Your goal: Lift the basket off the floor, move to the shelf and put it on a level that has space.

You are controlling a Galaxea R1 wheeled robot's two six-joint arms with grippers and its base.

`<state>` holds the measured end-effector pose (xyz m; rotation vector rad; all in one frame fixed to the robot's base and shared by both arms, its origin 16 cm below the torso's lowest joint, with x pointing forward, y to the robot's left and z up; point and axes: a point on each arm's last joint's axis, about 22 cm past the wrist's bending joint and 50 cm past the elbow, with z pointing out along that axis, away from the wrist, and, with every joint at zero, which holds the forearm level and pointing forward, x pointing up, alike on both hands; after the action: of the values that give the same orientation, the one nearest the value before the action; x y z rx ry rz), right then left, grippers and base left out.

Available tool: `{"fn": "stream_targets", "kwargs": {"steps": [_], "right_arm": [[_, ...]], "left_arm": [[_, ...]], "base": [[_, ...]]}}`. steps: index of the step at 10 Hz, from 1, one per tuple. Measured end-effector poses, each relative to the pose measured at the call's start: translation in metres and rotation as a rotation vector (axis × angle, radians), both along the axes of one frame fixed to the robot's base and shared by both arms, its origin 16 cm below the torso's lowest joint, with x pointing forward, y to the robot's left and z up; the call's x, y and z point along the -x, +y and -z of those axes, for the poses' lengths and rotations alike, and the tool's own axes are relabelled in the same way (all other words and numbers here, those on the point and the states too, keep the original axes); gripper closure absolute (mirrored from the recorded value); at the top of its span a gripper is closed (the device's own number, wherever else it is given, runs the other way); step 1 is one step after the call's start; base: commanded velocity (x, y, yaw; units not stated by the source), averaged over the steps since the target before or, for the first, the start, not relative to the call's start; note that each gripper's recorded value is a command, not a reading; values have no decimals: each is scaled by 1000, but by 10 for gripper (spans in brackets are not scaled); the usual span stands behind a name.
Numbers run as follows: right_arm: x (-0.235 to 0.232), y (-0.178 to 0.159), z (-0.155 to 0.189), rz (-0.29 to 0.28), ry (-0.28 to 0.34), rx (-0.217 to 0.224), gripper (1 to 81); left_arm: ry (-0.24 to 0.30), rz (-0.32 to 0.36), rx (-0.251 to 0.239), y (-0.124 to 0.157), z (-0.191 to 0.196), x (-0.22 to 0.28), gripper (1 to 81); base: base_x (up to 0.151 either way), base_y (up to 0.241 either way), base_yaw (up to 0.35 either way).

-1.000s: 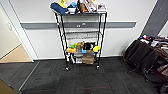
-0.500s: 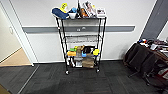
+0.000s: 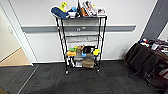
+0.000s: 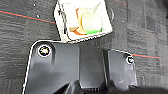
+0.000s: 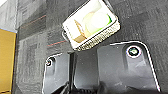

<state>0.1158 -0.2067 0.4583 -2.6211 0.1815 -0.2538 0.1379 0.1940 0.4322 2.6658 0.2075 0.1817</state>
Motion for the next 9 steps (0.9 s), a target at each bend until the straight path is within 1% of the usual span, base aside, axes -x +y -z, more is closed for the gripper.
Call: {"fn": "stream_targets", "kwargs": {"steps": [2,4,6,8,9], "right_arm": [[2,0,9,13,41,-3,10],[4,-8,19,19,81,4,10],[-9,-9,29,10,122,2,10],[-37,-10,34,3,98,4,10],[-45,-11,37,-10,102,6,10]], "left_arm": [[52,-31,-22,-3,18,-4,10],[96,-62,-37,-2,33,-10,10],[123,-76,-22,-15,43,-15,10],[129,-102,-22,-14,48,-26,10],[128,-122,-20,-15,50,-34,10]], "base": [[0,0,0],[0,0,0],[0,0,0],[0,0,0],[0,0,0]]}}
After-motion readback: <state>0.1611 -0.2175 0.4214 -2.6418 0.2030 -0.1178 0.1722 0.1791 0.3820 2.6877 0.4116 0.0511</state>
